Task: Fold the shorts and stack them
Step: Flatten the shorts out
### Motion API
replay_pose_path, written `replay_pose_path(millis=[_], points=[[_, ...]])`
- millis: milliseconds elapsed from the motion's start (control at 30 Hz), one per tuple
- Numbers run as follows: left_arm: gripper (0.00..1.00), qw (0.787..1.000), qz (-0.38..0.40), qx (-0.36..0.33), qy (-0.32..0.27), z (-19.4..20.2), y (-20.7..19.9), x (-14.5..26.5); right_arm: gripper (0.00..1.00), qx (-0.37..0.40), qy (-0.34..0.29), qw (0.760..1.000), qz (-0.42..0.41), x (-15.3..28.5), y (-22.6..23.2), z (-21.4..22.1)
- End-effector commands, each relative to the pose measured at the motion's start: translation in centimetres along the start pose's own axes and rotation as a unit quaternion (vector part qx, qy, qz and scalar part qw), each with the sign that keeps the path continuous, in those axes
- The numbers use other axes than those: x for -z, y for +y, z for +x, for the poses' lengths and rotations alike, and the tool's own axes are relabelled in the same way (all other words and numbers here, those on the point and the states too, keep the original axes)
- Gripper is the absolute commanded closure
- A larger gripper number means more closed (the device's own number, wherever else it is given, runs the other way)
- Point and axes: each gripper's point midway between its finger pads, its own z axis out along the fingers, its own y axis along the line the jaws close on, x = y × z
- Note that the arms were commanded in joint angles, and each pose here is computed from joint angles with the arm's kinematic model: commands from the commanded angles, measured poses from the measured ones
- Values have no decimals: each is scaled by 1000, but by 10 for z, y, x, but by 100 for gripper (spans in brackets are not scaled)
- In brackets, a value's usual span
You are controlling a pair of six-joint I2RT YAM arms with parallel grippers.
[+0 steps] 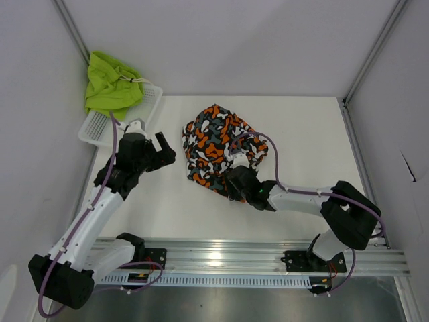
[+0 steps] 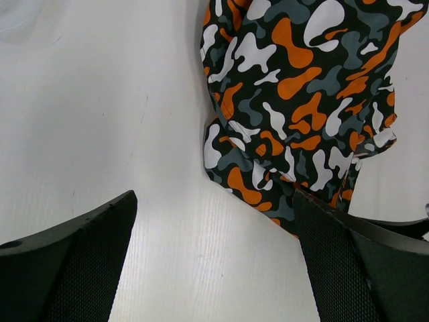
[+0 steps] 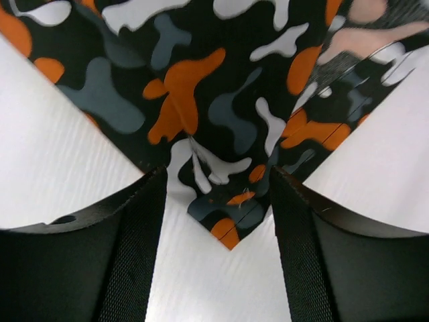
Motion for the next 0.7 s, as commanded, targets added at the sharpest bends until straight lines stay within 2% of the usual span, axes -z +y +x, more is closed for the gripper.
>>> replay_pose_path(millis=[0, 100, 300, 500, 667], points=[[1, 999, 29, 7, -16, -5, -7, 4, 36, 55, -18, 994, 95, -1, -20, -23], [1, 999, 29, 21, -24, 0, -3, 5, 45, 94, -5, 989, 116, -3, -24, -20], [1, 999, 35, 29, -27, 4, -2, 3, 49, 128, 14, 984, 126, -7, -24, -14], [1, 999, 35, 29, -22, 7, -1, 1, 45, 161, 31, 978, 128, -11, -19, -2], [1, 999, 33, 30, -20, 10, 1, 0, 51, 181, 36, 976, 119, -18, -12, 1]])
